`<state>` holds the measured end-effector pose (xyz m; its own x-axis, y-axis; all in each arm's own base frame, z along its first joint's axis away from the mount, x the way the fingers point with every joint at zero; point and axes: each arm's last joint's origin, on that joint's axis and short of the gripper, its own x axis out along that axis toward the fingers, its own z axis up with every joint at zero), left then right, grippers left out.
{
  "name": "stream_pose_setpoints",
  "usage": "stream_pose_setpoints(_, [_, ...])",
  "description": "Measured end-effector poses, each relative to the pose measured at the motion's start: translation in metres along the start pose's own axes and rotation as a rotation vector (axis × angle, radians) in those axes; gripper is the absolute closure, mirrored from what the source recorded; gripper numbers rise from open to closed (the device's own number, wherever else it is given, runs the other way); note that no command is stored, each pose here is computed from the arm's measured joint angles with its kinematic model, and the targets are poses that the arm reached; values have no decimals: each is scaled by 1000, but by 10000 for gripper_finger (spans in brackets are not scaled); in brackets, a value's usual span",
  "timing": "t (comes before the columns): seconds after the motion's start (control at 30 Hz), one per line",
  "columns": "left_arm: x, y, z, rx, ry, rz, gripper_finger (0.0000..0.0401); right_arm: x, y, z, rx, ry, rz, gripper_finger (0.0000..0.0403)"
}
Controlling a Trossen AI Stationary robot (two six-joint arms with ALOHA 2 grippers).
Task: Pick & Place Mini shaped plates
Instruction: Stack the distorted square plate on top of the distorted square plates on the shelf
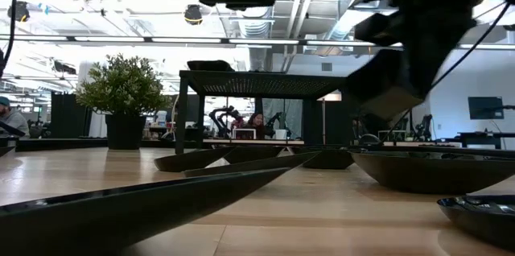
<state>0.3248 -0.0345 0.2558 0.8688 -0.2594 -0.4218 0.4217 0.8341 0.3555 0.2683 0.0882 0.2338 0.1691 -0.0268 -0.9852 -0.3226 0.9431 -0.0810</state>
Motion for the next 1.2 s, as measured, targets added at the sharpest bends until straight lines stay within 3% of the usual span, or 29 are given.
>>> stream_pose_setpoints(0.3, [9,2,0,14,-45,25,260,1,-22,4,-73,-52,-18,402])
stream_pose_setpoints(0.73, [25,-3,-13,-4,1,-10,273,0,-29,17,-280,-182,-66,402])
stream_pose_setpoints(1.2, [47,-9,-32,-17,52,-38,274,-2,-32,27,-354,-276,-111,402])
